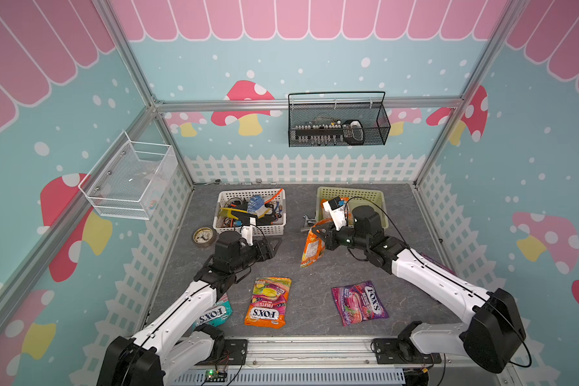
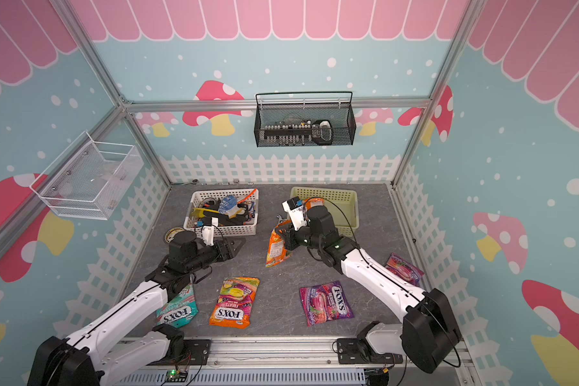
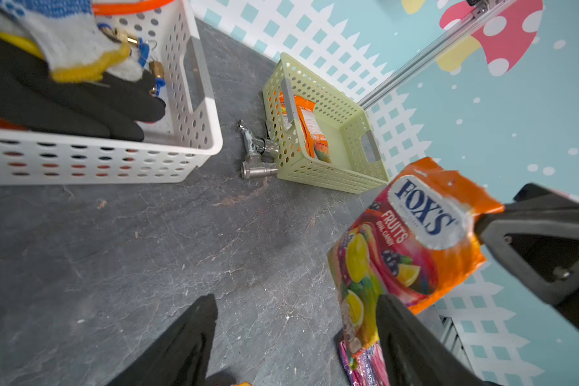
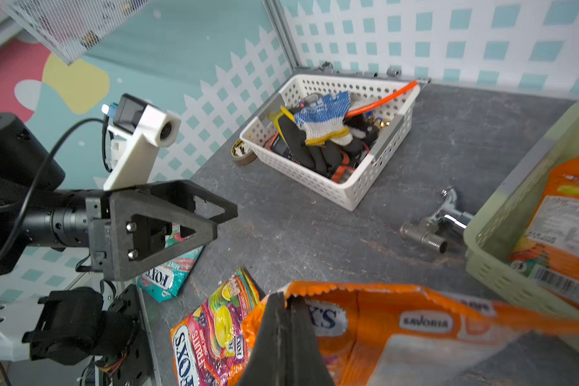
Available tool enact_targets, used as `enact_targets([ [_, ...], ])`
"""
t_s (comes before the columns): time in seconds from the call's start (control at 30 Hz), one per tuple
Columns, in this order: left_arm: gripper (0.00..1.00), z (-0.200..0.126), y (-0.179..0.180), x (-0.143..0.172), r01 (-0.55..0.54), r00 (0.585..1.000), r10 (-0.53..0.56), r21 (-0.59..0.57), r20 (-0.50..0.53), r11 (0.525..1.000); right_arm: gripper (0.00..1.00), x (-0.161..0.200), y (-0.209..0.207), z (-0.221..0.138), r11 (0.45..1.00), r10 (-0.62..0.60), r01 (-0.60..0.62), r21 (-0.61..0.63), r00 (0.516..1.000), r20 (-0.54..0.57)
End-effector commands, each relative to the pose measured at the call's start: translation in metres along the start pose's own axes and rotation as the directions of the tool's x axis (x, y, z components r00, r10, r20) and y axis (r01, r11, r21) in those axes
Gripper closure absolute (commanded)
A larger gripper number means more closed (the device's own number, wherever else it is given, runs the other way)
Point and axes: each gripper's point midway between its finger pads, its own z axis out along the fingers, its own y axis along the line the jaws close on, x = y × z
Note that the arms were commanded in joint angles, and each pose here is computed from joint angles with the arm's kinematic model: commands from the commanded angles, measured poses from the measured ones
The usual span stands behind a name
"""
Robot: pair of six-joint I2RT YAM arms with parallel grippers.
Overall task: Put the candies in the basket
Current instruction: Pick up the candy at the center of the board, then place the candy in the basket.
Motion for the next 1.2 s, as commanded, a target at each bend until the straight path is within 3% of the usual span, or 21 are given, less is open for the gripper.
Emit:
enact_targets([
  [0.0,0.14,-0.011,-0.009,-0.004,-0.051,0.998,0.05,-0.009,-0.027,0.999,1.0,-0.04,-0.009,-0.017,0.994,-0.044,0.034,0.1,0.994,0.098],
  [0.17,0.04,-0.024,-0.02,-0.014,-0.123,0.992,0.123,-0.015,-0.015,0.992,1.0,-0.08,-0.05,-0.027,0.965,-0.064,0.013,0.263,0.98,0.187],
  [0.33,0.01,-0.031,-0.017,-0.016,-0.158,0.987,0.158,-0.056,-0.007,0.986,1.0,-0.109,-0.111,-0.054,0.882,-0.052,-0.112,0.457,0.942,0.331],
  [0.5,0.01,-0.033,-0.012,-0.015,-0.176,0.984,0.176,-0.074,-0.014,0.982,1.0,-0.118,-0.162,-0.079,0.756,-0.072,-0.246,0.606,0.89,0.451],
  [0.7,0.01,-0.03,-0.007,-0.011,-0.178,0.984,0.176,-0.086,-0.027,0.98,1.0,-0.11,-0.208,-0.091,0.606,-0.104,-0.358,0.71,0.85,0.517],
  [0.8,0.01,-0.03,-0.008,-0.011,-0.181,0.983,0.18,-0.082,-0.029,0.98,1.0,-0.108,-0.226,-0.088,0.586,-0.108,-0.386,0.713,0.834,0.541],
  [1.17,0.01,-0.035,-0.01,-0.011,-0.197,0.98,0.196,-0.084,-0.02,0.977,1.0,-0.115,-0.284,-0.055,0.524,-0.149,-0.347,0.778,0.862,0.485],
])
